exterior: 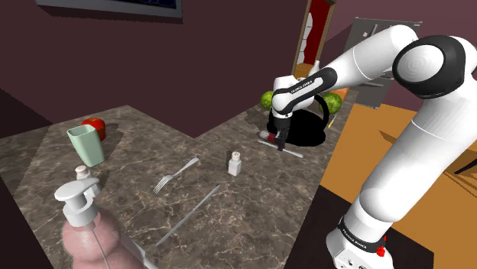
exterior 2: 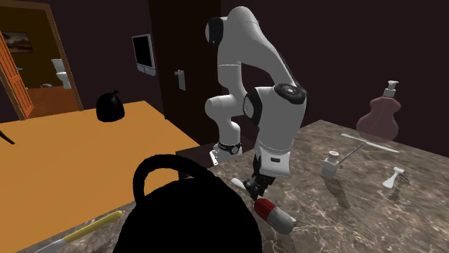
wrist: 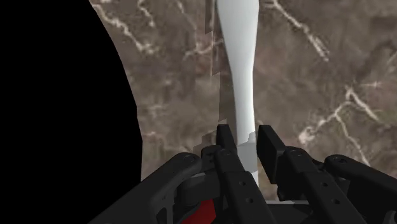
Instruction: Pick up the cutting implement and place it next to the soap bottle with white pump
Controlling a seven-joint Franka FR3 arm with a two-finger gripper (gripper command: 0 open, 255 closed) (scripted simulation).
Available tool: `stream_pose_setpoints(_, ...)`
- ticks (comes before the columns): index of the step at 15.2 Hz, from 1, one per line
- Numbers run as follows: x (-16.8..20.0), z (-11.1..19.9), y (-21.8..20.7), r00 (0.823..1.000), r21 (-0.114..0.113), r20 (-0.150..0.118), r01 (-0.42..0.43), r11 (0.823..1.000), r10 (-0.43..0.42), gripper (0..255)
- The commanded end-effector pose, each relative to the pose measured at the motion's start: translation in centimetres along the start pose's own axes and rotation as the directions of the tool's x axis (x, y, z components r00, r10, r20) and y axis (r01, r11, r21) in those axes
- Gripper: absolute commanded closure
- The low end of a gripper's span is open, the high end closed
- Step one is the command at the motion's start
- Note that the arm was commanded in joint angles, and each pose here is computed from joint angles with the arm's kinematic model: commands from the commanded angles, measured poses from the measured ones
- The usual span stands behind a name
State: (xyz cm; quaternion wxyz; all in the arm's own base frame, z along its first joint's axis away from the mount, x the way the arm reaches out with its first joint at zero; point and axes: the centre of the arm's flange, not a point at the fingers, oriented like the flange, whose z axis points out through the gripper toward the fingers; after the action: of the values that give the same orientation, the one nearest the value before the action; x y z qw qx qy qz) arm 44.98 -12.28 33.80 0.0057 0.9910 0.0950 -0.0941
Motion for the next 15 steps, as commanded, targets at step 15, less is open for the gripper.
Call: stream_pose_setpoints(15, -0.7, -3.6, -0.5, 1.0, 0.009, 0.012, 0.005, 1.0, -0.005, 255)
